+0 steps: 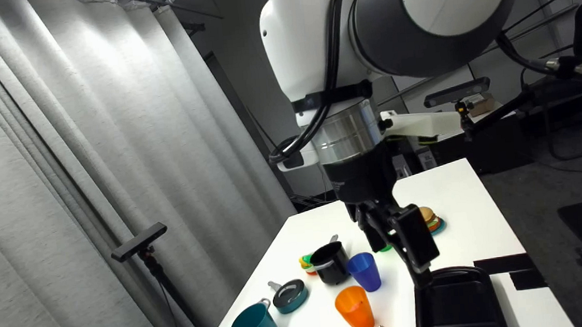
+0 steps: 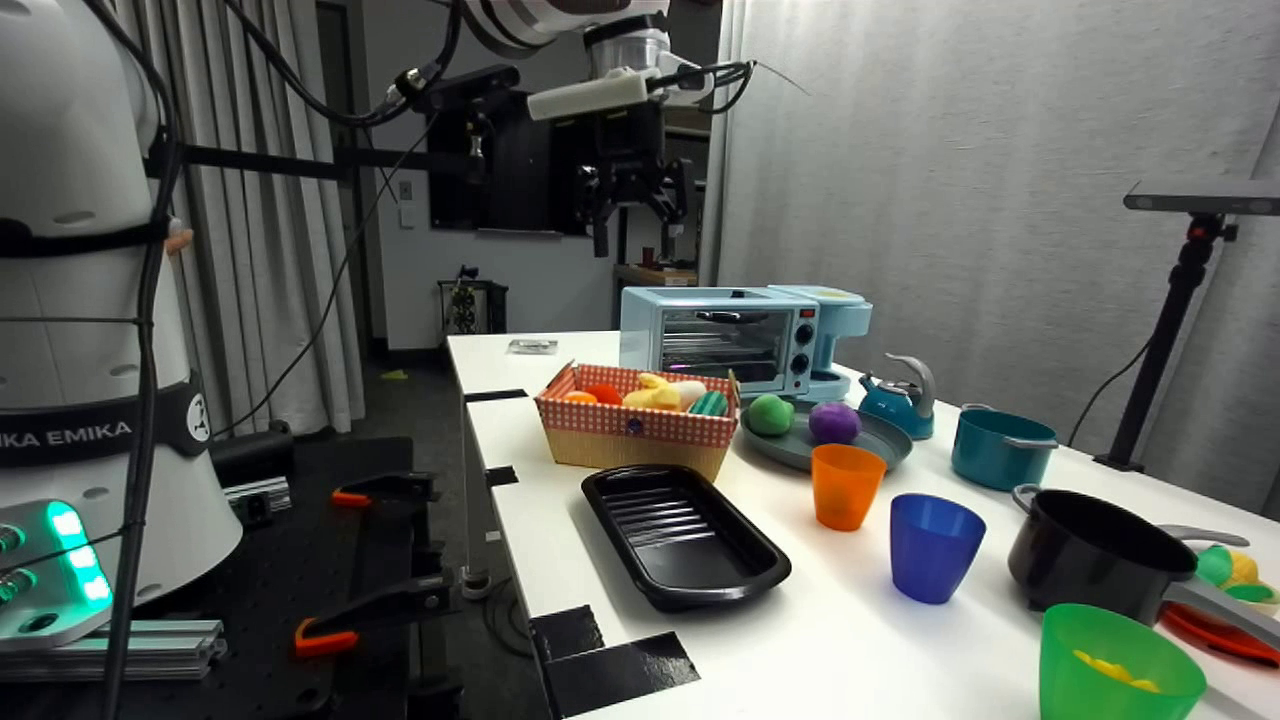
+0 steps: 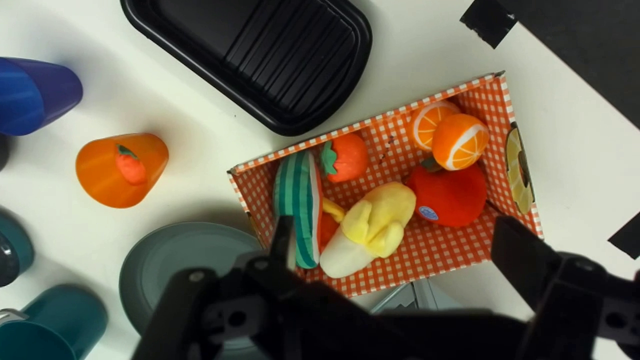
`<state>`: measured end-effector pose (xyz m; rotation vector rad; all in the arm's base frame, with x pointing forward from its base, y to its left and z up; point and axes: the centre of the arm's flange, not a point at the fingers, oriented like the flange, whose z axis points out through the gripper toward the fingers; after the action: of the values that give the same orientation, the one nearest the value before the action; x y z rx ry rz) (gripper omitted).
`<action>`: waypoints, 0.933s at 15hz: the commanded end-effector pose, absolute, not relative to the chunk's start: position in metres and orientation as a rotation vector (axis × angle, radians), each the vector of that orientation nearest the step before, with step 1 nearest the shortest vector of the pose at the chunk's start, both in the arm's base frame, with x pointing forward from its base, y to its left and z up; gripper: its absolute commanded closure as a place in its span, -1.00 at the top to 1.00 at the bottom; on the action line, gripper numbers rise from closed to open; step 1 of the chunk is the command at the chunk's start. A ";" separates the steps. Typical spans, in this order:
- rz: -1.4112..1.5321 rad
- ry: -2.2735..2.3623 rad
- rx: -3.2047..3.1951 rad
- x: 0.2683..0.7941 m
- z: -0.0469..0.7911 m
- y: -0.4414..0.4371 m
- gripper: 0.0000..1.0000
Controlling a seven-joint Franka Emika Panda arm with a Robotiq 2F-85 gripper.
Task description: Take the banana, watermelon and peach plushies from the box one at a time and put them on the black plate
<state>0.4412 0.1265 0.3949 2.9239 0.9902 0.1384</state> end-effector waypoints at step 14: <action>0.028 0.913 3.019 0.518 0.331 0.178 1.00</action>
<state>0.4998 0.1723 0.3432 2.9563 1.0050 0.0224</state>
